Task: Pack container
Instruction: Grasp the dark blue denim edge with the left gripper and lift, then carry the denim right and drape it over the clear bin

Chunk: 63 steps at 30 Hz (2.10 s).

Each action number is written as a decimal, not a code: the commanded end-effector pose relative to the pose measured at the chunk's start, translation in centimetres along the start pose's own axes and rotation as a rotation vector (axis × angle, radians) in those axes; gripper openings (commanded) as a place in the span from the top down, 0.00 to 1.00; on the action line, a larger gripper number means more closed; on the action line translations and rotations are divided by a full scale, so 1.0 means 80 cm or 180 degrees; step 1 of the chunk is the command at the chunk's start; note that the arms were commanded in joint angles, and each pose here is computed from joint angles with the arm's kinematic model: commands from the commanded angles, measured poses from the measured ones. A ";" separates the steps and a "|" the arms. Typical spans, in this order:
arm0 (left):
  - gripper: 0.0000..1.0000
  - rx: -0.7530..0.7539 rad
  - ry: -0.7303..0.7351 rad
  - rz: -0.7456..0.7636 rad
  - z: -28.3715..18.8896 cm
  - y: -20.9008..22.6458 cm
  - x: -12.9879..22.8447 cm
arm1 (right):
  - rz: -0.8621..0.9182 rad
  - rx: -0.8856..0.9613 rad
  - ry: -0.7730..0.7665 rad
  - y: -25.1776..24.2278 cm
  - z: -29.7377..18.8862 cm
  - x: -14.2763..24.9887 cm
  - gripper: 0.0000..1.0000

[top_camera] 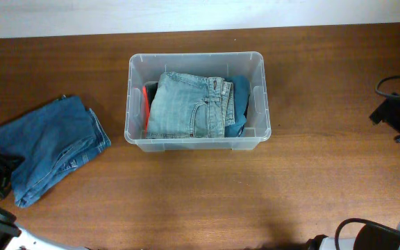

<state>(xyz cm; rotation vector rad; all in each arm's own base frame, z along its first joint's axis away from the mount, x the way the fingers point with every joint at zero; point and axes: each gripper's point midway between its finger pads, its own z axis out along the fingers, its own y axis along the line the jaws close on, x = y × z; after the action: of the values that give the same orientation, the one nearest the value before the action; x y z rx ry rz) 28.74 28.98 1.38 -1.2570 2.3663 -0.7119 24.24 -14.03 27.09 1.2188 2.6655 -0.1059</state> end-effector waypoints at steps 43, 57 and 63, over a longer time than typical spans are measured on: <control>0.99 0.1668 -0.0596 0.0686 -0.124 -0.183 -0.055 | 0.0031 0.0002 -0.0016 -0.002 -0.002 0.000 0.02; 0.99 0.2223 -0.1196 0.1812 -0.309 -0.369 0.033 | 0.0032 0.0002 -0.0018 -0.002 -0.002 0.000 0.02; 0.99 0.2509 -0.1221 0.2280 -0.355 -0.461 0.102 | 0.0032 0.0003 -0.0018 -0.002 -0.002 0.000 0.02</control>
<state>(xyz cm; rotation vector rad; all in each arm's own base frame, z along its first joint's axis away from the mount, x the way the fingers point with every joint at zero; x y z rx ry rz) 35.06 18.27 38.05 -0.3783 1.8133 -0.8135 24.24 -14.03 27.09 1.2188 2.6655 -0.1059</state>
